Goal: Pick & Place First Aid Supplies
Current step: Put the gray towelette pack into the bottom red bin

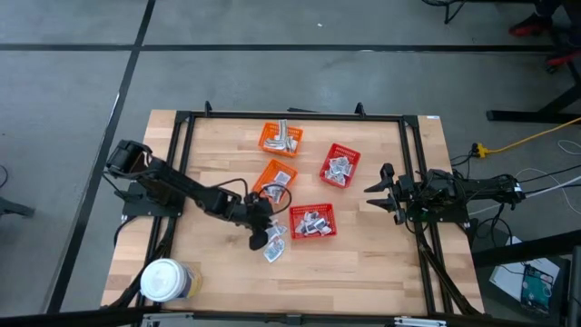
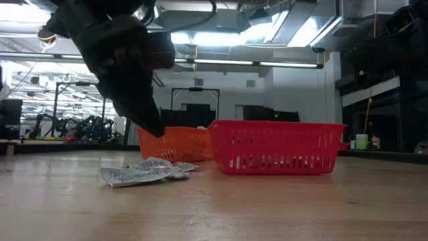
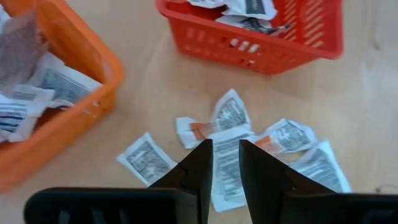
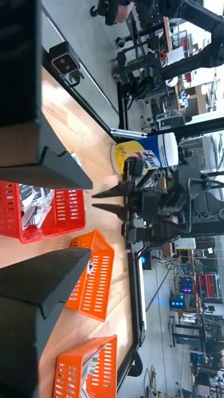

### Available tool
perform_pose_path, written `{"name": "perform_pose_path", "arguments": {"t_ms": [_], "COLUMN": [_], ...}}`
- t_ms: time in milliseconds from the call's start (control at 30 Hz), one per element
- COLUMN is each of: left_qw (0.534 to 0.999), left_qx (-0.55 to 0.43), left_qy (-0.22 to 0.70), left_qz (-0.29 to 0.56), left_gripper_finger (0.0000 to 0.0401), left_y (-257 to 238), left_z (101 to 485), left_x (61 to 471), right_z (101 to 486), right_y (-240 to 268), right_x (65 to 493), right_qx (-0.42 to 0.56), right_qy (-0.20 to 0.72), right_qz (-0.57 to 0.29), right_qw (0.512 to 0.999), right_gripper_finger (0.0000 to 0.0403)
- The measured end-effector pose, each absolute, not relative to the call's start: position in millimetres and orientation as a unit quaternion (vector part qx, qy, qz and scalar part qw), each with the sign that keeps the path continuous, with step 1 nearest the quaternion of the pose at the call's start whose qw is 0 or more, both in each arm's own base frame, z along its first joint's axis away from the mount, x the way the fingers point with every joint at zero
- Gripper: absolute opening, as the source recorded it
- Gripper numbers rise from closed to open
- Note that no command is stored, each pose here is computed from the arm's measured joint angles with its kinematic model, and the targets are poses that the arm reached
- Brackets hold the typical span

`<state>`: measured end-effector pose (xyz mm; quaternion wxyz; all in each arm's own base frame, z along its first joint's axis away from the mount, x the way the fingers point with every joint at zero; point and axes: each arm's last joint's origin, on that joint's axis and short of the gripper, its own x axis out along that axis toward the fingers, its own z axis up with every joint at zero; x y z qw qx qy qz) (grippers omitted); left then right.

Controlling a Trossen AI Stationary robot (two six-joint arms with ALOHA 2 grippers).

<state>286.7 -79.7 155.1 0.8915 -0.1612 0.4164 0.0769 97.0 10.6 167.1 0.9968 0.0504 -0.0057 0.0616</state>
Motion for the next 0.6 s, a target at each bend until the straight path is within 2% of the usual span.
{"name": "perform_pose_path", "arguments": {"t_ms": [600], "left_qw": [0.867], "left_qx": [-0.19], "left_qy": [0.461], "left_qz": [0.02], "left_gripper_finger": [0.0067], "left_y": [-66.2], "left_z": [134.6], "left_x": [296.7], "right_z": [167.1], "right_y": [10.6], "right_x": [97.0], "right_qx": [0.05], "right_qy": [-0.006], "right_qz": [0.062], "right_qw": [0.997], "right_gripper_finger": [0.0163]}}
